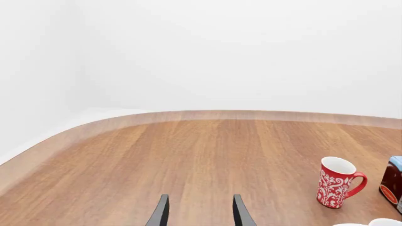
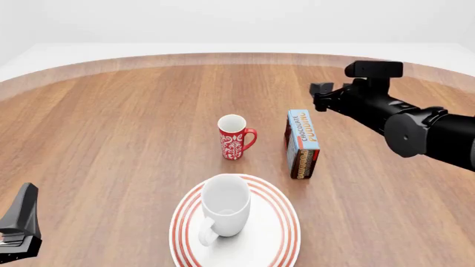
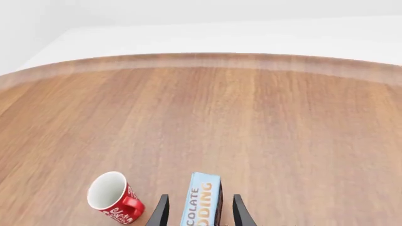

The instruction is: Pick up the white mug and put it on the plate, and put the chocolate pudding to the right of the plate.

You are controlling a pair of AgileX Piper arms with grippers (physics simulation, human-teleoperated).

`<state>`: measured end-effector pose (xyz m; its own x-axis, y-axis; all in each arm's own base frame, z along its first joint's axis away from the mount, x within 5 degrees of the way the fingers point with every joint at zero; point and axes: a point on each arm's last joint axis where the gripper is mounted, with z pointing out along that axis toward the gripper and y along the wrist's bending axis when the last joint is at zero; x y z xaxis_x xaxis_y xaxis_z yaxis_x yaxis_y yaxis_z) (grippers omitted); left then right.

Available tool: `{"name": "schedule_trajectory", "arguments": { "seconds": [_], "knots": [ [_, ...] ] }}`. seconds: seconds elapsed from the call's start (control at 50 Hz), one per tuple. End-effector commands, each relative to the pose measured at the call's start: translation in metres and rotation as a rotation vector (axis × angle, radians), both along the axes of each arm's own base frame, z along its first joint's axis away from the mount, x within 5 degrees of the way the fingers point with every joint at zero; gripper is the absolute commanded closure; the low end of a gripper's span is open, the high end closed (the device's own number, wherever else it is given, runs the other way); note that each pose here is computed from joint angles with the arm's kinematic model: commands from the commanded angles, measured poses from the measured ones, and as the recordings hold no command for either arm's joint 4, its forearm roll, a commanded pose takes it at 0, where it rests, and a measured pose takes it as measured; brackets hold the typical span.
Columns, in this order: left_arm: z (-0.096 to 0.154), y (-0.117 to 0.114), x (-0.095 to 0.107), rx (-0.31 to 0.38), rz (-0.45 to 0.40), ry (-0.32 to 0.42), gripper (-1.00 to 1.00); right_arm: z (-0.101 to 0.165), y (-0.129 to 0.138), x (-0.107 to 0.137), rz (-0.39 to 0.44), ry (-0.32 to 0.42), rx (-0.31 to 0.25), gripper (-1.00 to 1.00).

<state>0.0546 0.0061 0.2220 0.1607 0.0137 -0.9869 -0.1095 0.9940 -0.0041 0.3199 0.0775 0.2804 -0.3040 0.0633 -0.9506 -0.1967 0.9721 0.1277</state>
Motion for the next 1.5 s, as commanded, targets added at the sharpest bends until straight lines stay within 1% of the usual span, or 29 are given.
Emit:
{"name": "schedule_trajectory", "arguments": {
  "seconds": [0.02,0.44,0.68,1.24,1.5],
  "knots": [
    [0.000,0.000,0.000,0.000,-0.001,0.000,-1.00,-0.005,-0.004,0.002,-0.019,0.014,0.016,-1.00],
    [0.000,0.000,0.000,0.000,-0.002,0.000,-1.00,-0.013,0.002,0.009,0.000,0.027,-0.007,-1.00],
    [0.000,0.000,0.000,0.001,-0.002,-0.001,-1.00,-0.025,0.005,0.013,0.009,0.041,-0.026,-1.00],
    [0.000,0.000,0.000,0.000,-0.001,0.000,-1.00,-0.041,0.010,0.021,0.022,0.071,-0.044,-1.00],
    [0.000,0.000,0.000,0.000,-0.001,-0.001,-1.00,-0.044,0.014,0.023,0.034,0.082,-0.056,-1.00]
  ]
}}
